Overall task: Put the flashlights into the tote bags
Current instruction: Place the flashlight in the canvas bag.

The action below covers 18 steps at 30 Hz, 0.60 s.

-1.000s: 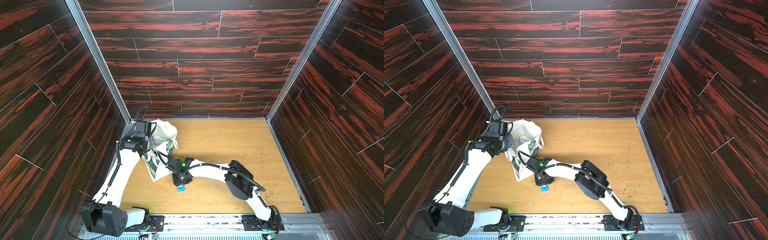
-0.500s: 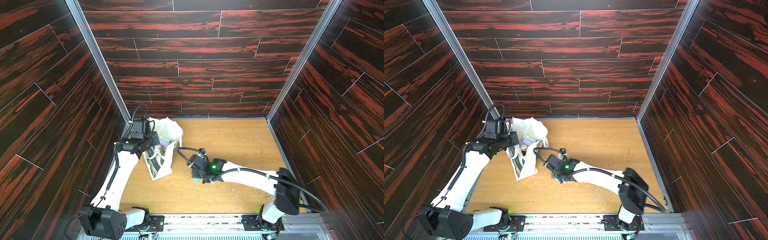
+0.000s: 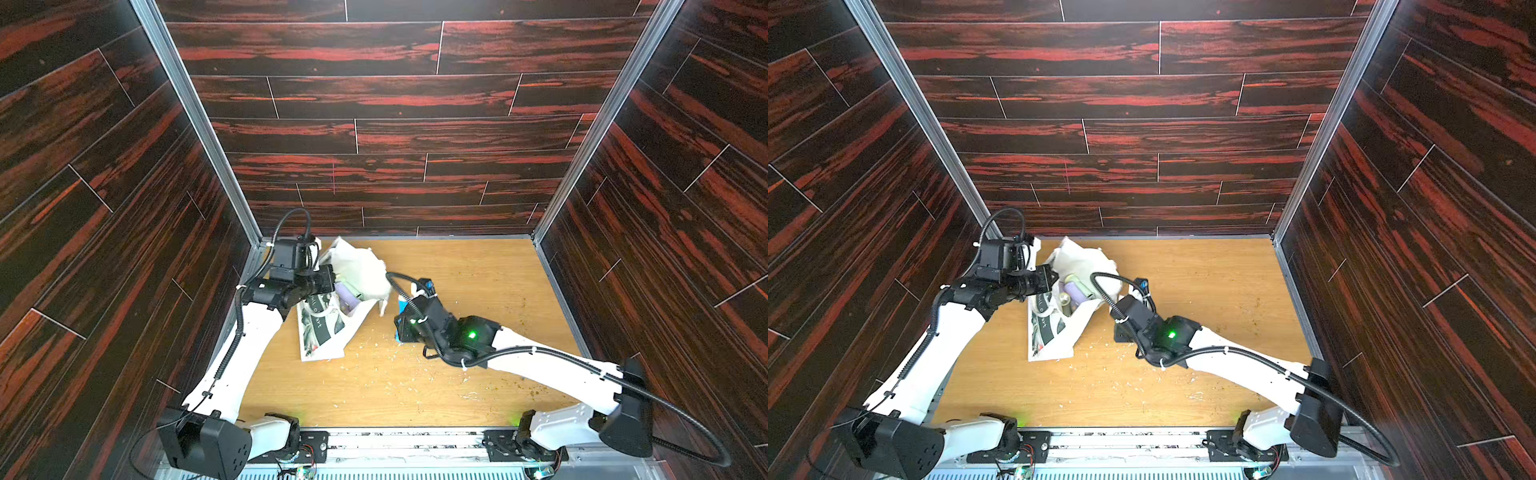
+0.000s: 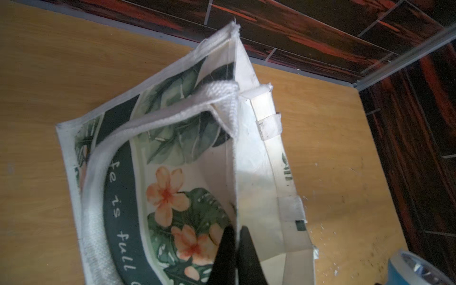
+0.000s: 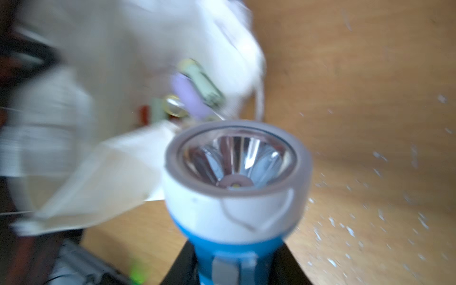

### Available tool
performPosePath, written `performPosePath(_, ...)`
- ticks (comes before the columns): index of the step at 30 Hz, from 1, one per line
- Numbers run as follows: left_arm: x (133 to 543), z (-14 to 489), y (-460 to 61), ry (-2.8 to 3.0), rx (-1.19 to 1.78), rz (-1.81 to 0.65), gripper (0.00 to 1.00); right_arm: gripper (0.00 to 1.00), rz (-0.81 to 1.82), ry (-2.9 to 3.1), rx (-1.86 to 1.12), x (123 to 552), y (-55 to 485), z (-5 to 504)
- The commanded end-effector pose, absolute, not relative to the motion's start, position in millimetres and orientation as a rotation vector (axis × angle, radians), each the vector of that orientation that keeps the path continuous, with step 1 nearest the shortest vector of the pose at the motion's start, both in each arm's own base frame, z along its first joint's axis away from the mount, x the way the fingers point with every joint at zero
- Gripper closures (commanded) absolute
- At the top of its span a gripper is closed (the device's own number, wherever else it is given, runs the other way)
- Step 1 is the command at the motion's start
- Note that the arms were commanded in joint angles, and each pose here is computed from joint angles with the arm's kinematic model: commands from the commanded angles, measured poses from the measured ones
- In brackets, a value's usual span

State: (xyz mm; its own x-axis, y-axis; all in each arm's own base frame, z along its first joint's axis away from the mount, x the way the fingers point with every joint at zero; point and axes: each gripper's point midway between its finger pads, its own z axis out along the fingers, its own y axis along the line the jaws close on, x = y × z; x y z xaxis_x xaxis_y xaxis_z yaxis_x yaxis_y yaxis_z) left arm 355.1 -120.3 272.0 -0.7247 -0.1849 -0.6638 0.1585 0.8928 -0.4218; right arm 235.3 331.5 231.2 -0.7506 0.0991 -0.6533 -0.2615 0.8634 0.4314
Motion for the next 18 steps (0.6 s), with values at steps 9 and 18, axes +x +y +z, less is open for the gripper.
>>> performPosePath(9,346,310,-162,2.163,0.175,-0.795,1.0,0.92,0.937,2.224,-0.423,234,382,274)
performPosePath(18,337,317,-170,2.136,0.248,-0.844,1.0,0.93,0.876,2.257,-0.479,261,389,267)
